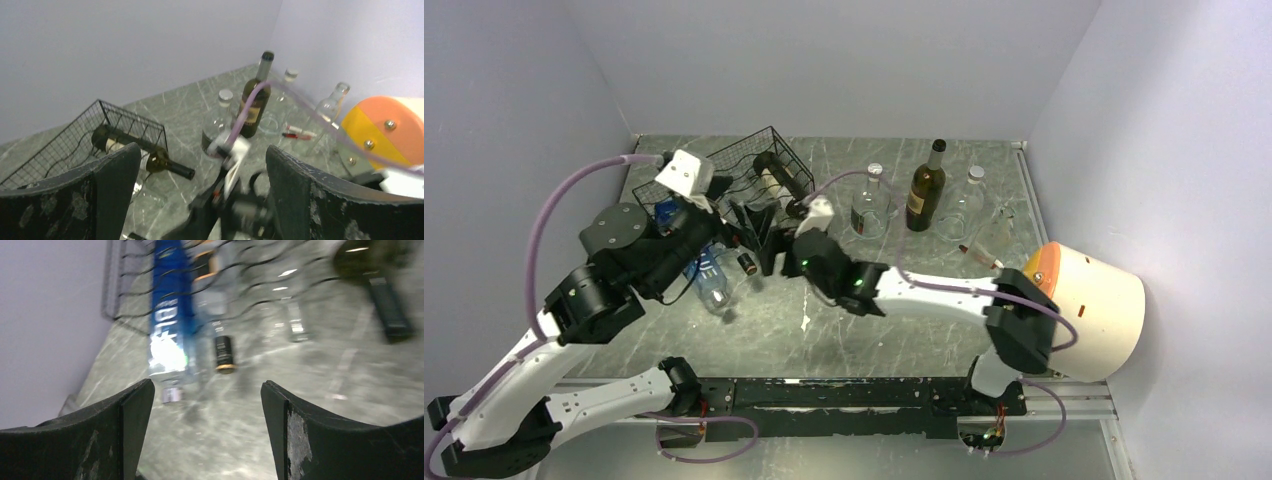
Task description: Put the wine bottle on the wine rack
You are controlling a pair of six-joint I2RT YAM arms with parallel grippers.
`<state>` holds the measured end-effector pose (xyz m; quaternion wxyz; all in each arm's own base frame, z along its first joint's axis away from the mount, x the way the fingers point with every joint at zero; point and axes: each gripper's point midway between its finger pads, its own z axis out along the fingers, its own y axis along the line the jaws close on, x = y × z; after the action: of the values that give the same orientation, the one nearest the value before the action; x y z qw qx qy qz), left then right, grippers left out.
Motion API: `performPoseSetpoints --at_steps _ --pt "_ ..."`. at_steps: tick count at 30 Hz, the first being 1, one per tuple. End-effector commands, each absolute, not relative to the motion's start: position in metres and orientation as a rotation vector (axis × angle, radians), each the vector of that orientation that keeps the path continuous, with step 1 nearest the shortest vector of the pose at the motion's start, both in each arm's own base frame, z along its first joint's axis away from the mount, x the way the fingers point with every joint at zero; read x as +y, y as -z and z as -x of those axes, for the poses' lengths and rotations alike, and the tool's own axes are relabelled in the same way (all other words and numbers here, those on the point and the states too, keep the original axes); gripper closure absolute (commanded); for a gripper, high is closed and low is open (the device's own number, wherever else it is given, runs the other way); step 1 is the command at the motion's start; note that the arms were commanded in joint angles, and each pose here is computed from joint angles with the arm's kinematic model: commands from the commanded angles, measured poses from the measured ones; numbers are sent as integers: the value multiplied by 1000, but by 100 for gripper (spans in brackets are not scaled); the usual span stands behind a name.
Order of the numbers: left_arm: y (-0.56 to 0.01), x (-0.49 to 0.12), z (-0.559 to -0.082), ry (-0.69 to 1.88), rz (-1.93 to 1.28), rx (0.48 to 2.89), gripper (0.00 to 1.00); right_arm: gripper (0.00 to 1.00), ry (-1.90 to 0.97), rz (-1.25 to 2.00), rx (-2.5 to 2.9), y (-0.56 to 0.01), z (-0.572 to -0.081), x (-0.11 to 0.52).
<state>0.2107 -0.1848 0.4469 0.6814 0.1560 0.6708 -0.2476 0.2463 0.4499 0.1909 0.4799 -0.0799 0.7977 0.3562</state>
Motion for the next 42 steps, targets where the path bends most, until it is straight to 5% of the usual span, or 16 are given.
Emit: performPoseSetpoints --at_steps 1,8,15,33,42 --pt "-434 -185 -219 550 -285 1506 2 18 -588 17 2014 -191 -282 352" --pt "-397 -196 -224 557 -302 1519 2 18 -369 -146 1916 -251 -310 226" --pt "-348 -213 -230 552 -362 1571 2 18 -157 -164 1878 -287 -331 166" --pt "-322 -221 -236 624 -96 1831 2 19 -98 71 2041 -258 -425 205" --pt "-328 -205 -230 619 -125 1729 2 40 -81 137 2073 -238 -439 211"
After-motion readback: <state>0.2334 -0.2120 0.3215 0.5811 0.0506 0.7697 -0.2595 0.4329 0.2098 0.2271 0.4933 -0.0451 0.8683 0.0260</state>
